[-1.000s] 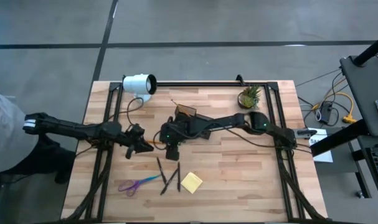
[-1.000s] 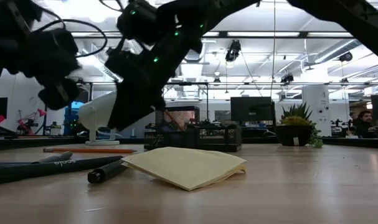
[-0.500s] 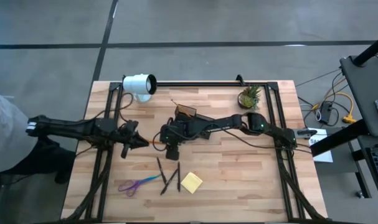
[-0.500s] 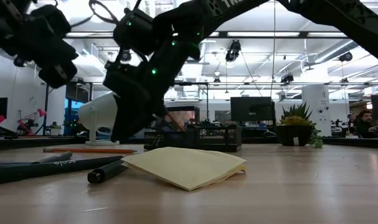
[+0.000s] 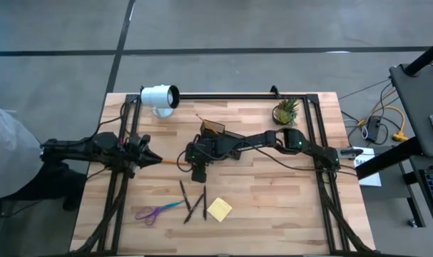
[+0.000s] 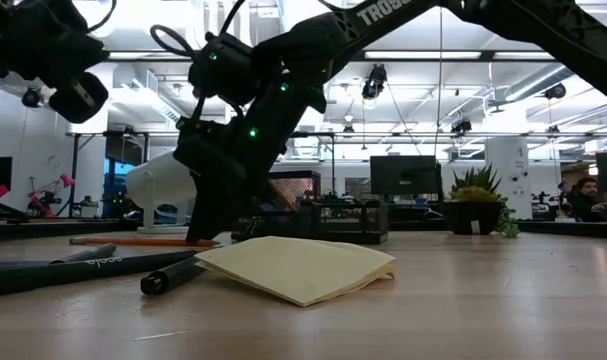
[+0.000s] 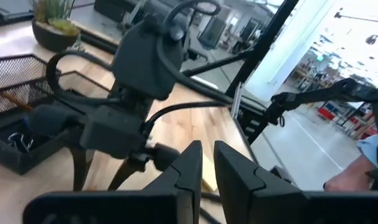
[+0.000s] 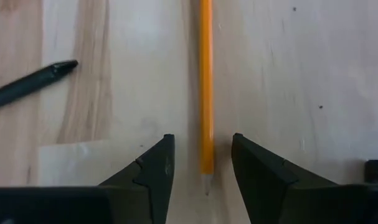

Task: Pick and place office supplies into organizer
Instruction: Put the orange pencil into the black desk organizer

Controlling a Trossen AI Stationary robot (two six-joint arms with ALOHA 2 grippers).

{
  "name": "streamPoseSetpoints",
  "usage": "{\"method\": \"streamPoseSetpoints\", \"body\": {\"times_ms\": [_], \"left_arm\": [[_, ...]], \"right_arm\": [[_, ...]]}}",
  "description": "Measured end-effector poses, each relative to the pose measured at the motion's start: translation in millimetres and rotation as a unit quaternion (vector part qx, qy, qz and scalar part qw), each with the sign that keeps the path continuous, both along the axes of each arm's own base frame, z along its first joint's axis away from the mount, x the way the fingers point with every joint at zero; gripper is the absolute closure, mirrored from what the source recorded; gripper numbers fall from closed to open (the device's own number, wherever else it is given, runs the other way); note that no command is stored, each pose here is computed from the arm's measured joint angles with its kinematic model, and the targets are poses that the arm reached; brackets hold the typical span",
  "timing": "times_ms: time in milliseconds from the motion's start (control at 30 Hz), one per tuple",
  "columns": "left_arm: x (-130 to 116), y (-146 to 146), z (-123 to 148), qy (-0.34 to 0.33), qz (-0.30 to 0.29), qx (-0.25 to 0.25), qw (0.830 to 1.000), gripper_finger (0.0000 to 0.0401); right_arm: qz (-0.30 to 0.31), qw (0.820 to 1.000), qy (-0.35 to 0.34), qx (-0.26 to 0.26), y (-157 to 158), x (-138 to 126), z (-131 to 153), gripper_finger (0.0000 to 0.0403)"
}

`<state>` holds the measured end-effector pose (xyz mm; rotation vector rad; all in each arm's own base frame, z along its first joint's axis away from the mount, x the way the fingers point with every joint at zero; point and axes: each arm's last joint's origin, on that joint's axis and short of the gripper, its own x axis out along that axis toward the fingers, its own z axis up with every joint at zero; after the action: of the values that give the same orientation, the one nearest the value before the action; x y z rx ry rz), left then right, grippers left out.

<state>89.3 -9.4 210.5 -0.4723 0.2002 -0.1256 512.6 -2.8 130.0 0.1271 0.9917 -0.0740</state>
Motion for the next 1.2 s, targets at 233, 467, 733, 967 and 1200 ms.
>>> {"method": "streamPoseSetpoints", "body": {"times_ms": [233, 467, 733, 967, 1200], "left_arm": [[-3.0, 0.3, 2.1, -0.014, 0.002, -0.009, 1.0, 0.0374], [-2.4, 0.3, 1.5, -0.011, 0.002, -0.009, 1.0, 0.0374], [-1.5, 0.3, -0.7, -0.006, 0.005, -0.008, 1.0, 0.0374], [-1.6, 0.9, -0.6, -0.007, 0.014, -0.007, 1.0, 0.0374], [-1.6, 0.8, -0.7, -0.007, 0.013, -0.007, 1.0, 0.0374]], "right_arm": [[-0.028, 0.999, 0.004, 0.017, -8.7, -0.5, -4.3, 0.0279], [-0.021, 0.999, 0.005, 0.04, -3.3, 0.2, -9.8, 0.0318], [0.025, 1.0, 0.006, -0.003, 8.9, 1.1, -14.1, 0.036], [0.054, 0.998, 0.009, -0.038, 10.4, 0.7, -15.2, 0.0388], [0.053, 0.998, 0.01, -0.039, 10.1, 1.8, -12.6, 0.0392]]}}
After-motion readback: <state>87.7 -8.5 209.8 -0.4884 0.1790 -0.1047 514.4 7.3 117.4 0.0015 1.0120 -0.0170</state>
